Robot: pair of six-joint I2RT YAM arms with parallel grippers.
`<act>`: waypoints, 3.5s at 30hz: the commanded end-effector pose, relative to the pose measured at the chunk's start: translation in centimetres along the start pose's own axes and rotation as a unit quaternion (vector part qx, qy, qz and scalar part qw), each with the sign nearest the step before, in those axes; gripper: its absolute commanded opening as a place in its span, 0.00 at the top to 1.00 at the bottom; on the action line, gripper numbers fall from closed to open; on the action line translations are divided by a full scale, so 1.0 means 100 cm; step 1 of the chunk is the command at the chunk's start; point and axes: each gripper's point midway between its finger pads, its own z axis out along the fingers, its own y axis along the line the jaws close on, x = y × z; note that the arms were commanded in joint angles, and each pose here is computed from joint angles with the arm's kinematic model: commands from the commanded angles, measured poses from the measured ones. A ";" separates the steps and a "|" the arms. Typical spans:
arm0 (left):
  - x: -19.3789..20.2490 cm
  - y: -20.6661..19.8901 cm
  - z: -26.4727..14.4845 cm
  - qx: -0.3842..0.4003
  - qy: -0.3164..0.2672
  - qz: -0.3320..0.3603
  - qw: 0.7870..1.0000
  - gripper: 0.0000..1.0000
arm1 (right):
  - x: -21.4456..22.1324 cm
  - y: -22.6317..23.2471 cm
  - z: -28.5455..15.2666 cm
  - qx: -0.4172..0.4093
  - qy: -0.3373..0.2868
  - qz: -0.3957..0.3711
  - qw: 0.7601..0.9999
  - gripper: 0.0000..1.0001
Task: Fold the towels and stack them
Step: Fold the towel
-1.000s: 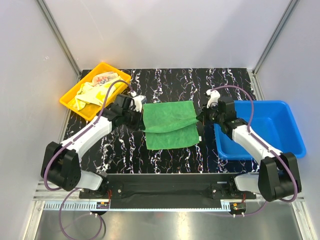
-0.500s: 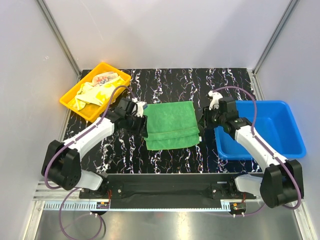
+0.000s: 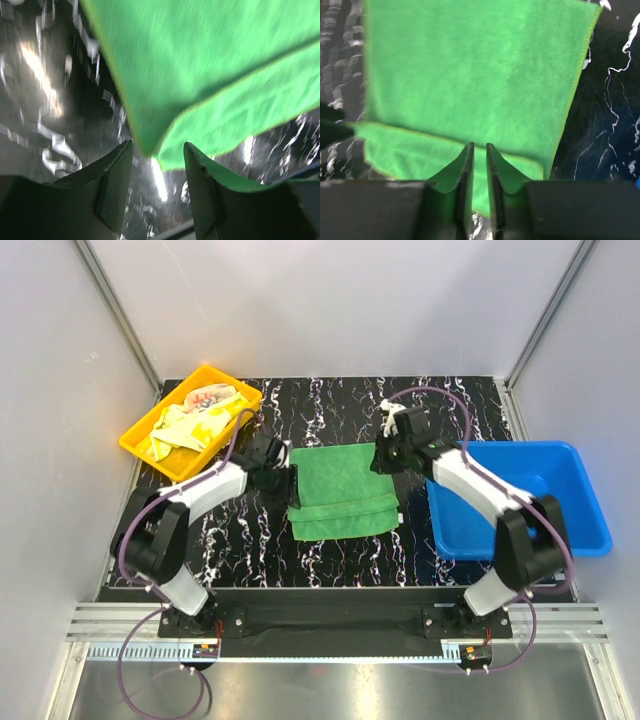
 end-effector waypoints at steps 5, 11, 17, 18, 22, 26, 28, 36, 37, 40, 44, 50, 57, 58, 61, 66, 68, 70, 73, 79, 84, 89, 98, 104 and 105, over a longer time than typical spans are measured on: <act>-0.042 -0.026 0.009 0.044 -0.028 0.037 0.998 0.54 | 0.033 -0.030 0.056 0.076 0.089 0.029 0.993 0.83; -0.026 -0.032 0.015 0.070 0.001 0.033 0.997 0.57 | 0.058 -0.041 0.073 0.099 0.127 0.024 0.987 0.83; -0.009 -0.032 0.011 0.075 0.020 0.019 0.997 0.61 | 0.073 -0.041 0.054 0.106 0.147 0.023 0.983 0.83; -0.007 -0.032 0.011 0.078 0.019 0.018 0.997 0.61 | 0.076 -0.041 0.051 0.106 0.150 0.025 0.983 0.83; 0.001 -0.034 0.003 0.086 0.018 0.013 0.996 0.62 | 0.092 -0.036 0.038 0.098 0.163 0.030 0.981 0.83; 0.017 -0.034 -0.004 0.093 0.027 0.004 0.995 0.62 | 0.103 -0.032 0.023 0.094 0.168 0.032 0.981 0.84; 0.020 -0.043 -0.013 0.114 0.021 0.006 0.993 0.62 | 0.111 -0.030 0.015 0.091 0.171 0.035 0.980 0.84; 0.034 -0.033 -0.033 0.092 -0.002 0.004 0.996 0.59 | 0.114 -0.017 -0.010 0.061 0.157 0.039 0.985 0.83; 0.027 -0.033 -0.034 0.085 -0.011 0.003 0.996 0.59 | 0.115 -0.017 -0.010 0.061 0.159 0.039 0.985 0.83; 0.017 -0.028 -0.028 0.060 -0.016 -0.005 0.998 0.59 | 0.110 -0.016 -0.011 0.062 0.156 0.042 0.985 0.82; 0.017 -0.022 -0.013 0.045 0.000 -0.016 0.999 0.59 | 0.107 -0.016 -0.005 0.064 0.150 0.047 0.985 0.82; 0.026 0.004 0.006 -0.023 0.018 -0.050 0.998 0.56 | 0.129 -0.019 0.007 0.087 0.169 0.058 0.980 0.83; -0.001 0.024 -0.006 -0.072 -0.025 -0.086 0.993 0.48 | 0.170 -0.009 0.012 0.106 0.206 0.047 0.972 0.83; -0.006 0.021 -0.008 -0.069 -0.026 -0.089 0.993 0.48 | 0.171 -0.007 0.012 0.107 0.206 0.046 0.972 0.83; 0.003 0.019 -0.003 -0.069 0.006 -0.089 0.994 0.48 | 0.172 -0.004 0.010 0.117 0.202 0.049 0.971 0.83; 0.031 0.016 0.001 -0.037 0.006 -0.109 0.993 0.46 | 0.173 0.000 0.007 0.126 0.198 0.053 0.971 0.83; 0.044 0.017 0.009 -0.036 0.018 -0.111 0.993 0.46 | 0.171 0.002 0.006 0.124 0.193 0.053 0.972 0.83; 0.050 0.020 0.013 -0.046 0.030 -0.114 0.992 0.48 | 0.164 0.004 0.003 0.120 0.187 0.051 0.974 0.83; 0.054 0.023 0.019 -0.055 0.033 -0.119 0.991 0.49 | 0.157 0.008 -0.005 0.117 0.180 0.046 0.976 0.82; 0.055 0.026 0.024 -0.065 0.034 -0.133 0.988 0.62 | 0.136 0.017 -0.022 0.100 0.145 0.047 0.983 0.80; 0.048 0.018 0.025 -0.048 0.032 -0.130 0.990 0.86 | 0.127 0.018 -0.030 0.099 0.128 0.047 0.986 0.75; 0.048 0.024 0.017 -0.067 0.033 -0.119 0.990 1.00 | 0.129 0.017 -0.034 0.100 0.131 0.043 0.985 0.74; 0.053 0.054 -0.007 -0.146 0.009 -0.112 0.983 1.00 | 0.137 0.012 -0.034 0.110 0.130 0.062 0.983 0.74; 0.054 0.056 -0.007 -0.139 0.008 -0.111 0.984 1.00 | 0.136 0.006 -0.025 0.148 0.120 0.106 0.976 0.73; 0.055 0.054 -0.006 -0.135 0.008 -0.110 0.985 1.00 | 0.138 0.000 -0.023 0.163 0.118 0.111 0.973 0.74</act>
